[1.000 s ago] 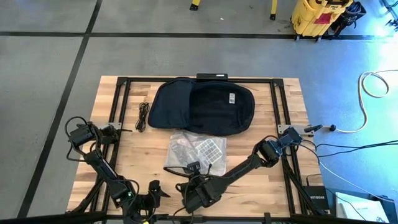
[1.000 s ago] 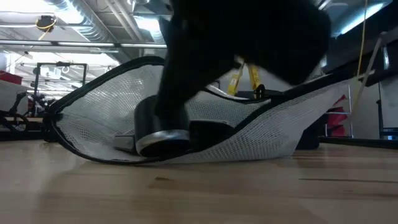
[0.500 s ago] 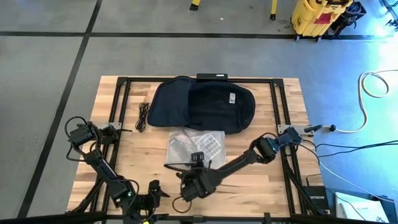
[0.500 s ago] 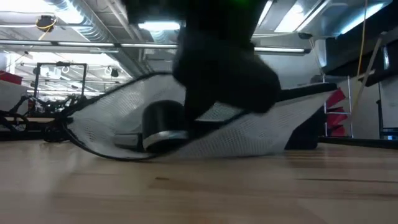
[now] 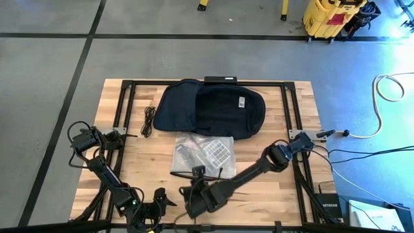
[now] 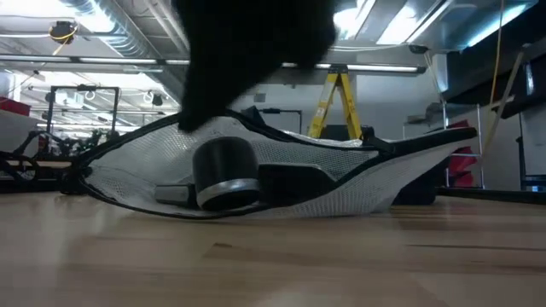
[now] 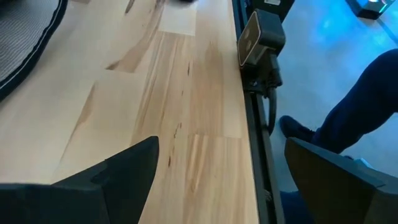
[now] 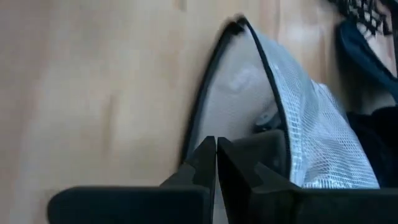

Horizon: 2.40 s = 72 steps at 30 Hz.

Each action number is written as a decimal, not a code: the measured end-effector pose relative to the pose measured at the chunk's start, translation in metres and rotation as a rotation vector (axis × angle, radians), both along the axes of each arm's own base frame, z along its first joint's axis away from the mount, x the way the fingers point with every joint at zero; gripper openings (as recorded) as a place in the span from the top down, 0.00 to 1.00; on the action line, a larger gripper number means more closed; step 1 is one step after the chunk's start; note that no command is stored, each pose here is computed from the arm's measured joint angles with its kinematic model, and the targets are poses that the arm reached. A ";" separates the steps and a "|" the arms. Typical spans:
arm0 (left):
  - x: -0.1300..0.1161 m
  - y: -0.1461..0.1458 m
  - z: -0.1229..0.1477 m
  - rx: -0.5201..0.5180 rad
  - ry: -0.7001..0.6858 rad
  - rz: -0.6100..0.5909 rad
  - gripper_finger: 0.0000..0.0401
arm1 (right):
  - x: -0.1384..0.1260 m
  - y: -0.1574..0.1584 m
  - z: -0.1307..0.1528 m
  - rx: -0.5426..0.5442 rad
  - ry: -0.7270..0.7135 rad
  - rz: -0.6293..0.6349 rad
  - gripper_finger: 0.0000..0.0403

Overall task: Unpack backpack
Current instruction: Put the black hand fan into the transparent zip bag, then close the transparent zip bag

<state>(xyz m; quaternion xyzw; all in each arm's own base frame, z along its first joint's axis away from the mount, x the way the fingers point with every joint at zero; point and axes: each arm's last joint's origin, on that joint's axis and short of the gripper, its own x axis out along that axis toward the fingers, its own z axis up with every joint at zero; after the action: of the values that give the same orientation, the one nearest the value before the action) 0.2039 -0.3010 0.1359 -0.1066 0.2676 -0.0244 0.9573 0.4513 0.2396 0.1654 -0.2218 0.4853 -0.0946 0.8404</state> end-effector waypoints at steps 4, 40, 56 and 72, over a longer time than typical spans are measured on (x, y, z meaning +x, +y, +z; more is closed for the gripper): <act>0.000 0.000 0.000 -0.003 0.000 0.003 0.17 | 0.005 -0.021 -0.011 -0.025 0.051 -0.029 1.00; -0.058 0.217 0.136 0.237 -0.033 0.873 0.17 | -0.098 0.077 0.097 0.186 -0.312 -0.255 0.52; -0.048 0.254 0.064 0.129 0.037 1.124 0.17 | -0.188 0.111 0.033 0.106 -0.167 -0.405 0.34; 0.024 0.169 0.049 0.148 -0.290 0.420 0.17 | -0.210 0.066 -0.033 -0.482 -0.081 -0.107 0.54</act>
<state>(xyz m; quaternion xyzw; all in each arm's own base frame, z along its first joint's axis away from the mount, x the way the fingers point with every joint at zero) 0.2275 -0.1325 0.1845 -0.0846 0.1007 0.1795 0.9749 0.2417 0.3054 0.1328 -0.3860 0.4255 -0.2608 0.7758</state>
